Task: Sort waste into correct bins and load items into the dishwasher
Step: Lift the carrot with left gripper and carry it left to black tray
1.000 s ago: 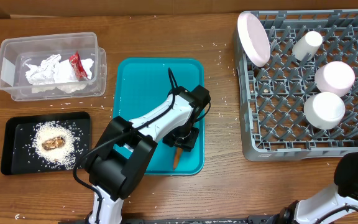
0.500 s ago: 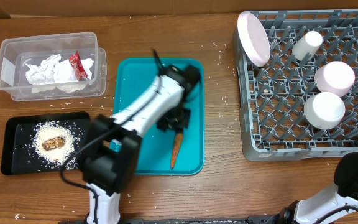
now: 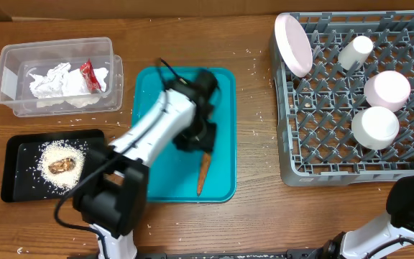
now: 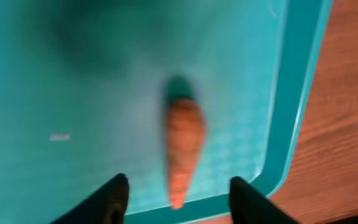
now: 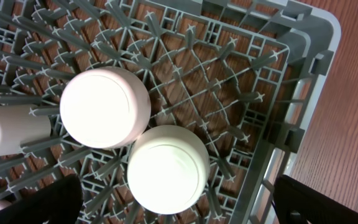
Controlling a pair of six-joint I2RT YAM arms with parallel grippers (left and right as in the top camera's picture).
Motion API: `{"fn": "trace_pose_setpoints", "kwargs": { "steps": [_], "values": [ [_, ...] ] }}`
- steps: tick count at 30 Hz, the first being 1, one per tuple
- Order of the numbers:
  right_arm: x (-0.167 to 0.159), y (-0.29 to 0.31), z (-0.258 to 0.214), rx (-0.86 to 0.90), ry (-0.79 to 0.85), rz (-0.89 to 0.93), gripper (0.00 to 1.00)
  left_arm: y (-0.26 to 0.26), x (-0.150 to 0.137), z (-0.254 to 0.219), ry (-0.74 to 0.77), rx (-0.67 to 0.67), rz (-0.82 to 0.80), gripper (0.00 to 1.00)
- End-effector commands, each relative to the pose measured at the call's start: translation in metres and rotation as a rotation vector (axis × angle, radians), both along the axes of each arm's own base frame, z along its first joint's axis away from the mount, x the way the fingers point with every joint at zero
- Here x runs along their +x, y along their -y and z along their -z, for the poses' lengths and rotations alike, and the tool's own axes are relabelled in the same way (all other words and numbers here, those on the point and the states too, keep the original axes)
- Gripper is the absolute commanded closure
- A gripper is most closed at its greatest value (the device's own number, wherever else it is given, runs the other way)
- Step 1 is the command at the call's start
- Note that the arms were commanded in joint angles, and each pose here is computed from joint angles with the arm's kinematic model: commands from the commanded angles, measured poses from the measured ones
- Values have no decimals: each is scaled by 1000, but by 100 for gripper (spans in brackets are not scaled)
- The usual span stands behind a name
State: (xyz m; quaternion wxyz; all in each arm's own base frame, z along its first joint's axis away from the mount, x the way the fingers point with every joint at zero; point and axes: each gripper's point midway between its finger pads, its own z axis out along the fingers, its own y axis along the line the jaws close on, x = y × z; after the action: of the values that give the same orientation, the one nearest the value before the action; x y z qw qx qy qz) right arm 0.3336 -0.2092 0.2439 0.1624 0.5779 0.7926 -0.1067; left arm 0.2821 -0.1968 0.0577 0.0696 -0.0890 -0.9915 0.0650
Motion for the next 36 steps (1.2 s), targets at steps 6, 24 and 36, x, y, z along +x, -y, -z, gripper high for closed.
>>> {"fn": "trace_pose_setpoints", "kwargs": {
  "steps": [6, 24, 36],
  "values": [
    [-1, 1, -6, -15, 16, 2, 0, -1, -31, 35, 11, 155, -25, 42],
    [-1, 1, -6, -15, 16, 2, 0, -9, -42, 69, 24, 152, -11, 60],
    [-1, 1, -6, -15, 16, 2, 0, -34, -17, 27, 71, 269, -178, 88]
  ]
}}
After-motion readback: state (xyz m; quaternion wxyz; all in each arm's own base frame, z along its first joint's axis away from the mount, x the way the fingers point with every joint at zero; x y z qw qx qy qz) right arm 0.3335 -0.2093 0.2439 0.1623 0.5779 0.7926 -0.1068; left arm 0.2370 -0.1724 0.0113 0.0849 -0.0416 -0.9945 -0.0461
